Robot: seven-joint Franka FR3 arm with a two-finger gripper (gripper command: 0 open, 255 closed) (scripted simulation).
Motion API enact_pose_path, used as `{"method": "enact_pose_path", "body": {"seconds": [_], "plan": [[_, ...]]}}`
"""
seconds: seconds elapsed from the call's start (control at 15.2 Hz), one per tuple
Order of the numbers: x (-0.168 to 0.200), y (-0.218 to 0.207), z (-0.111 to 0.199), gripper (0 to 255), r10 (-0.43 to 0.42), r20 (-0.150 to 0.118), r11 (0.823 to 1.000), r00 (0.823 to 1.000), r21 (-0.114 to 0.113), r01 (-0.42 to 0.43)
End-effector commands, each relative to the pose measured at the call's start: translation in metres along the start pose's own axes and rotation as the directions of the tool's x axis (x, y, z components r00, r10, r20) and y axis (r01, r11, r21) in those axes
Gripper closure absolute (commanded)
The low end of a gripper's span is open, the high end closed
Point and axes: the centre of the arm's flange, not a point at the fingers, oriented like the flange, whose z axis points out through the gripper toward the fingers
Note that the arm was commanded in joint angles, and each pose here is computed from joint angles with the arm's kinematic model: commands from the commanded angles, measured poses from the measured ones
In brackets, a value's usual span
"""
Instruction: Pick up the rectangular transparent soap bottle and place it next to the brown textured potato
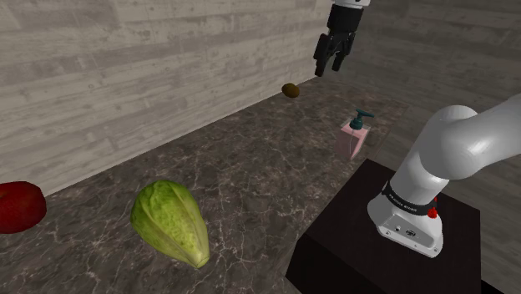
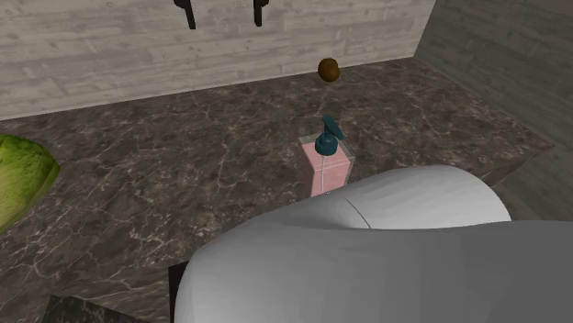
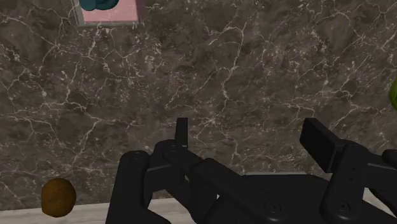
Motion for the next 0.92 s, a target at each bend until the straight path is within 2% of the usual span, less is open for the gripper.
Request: {"method": "enact_pose_path", "body": {"seconds": [0.0,0.86], "plan": [[0.000,0.000,0.000,0,0.000,0.000,1.000,1.000,0.000,0.000],[-0.078,0.118,0.092,0,-0.028,0.030,1.000,0.999,-0.006,0.028]]}}
